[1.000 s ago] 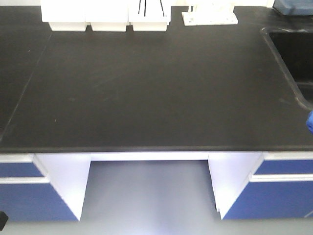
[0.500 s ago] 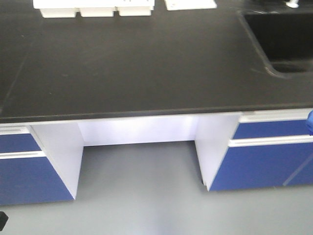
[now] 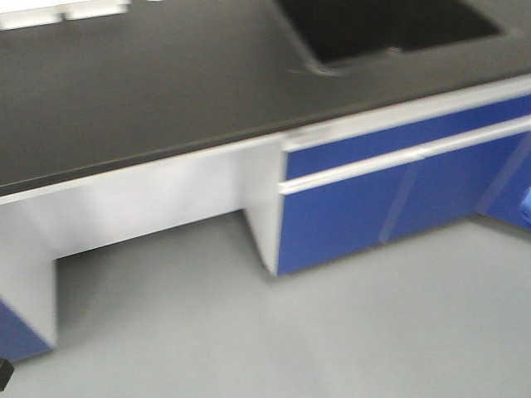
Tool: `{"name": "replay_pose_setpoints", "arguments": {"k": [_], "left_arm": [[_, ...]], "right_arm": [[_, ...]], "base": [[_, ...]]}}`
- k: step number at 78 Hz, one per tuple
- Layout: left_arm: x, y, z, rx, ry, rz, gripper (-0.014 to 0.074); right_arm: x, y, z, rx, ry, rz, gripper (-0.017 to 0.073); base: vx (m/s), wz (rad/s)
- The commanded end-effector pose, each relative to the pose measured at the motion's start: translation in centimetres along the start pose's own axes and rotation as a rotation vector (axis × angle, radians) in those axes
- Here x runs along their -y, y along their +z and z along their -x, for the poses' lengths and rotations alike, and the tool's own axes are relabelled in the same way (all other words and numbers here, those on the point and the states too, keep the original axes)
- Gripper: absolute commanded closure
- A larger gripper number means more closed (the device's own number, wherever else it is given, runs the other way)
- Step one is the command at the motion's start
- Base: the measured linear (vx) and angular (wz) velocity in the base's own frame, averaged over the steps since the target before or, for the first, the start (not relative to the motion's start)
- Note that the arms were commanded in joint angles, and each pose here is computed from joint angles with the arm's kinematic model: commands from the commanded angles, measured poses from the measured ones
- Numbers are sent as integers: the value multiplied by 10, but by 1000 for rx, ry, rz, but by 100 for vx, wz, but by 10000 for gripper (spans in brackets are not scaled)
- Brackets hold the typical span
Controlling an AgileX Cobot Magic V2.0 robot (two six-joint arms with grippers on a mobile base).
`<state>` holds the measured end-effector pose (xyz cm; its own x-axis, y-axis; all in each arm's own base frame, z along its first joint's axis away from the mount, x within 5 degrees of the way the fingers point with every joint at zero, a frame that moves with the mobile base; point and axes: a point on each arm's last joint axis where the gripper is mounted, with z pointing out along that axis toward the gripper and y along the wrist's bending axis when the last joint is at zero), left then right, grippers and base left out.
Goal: Wipe right workspace with blue cloth
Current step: 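Drive the base to the other bench holding the cloth in the right gripper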
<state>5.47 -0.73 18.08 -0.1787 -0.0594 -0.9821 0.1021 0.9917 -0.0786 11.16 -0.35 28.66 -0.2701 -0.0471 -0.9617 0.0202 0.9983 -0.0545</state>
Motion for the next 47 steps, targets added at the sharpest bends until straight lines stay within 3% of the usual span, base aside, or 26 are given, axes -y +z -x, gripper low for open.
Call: {"name": "replay_pose_setpoints", "arguments": {"k": [1,47], "left_arm": [[1,-3,16,116,-1,-2,600],[1,-3,16,116,-1,-2,600]], "right_arm": [[1,-3,18,118,-15,-4,566],[1,-3,18,118,-15,-4,566]], "base": [[-22,-80],[-18,-69]]}}
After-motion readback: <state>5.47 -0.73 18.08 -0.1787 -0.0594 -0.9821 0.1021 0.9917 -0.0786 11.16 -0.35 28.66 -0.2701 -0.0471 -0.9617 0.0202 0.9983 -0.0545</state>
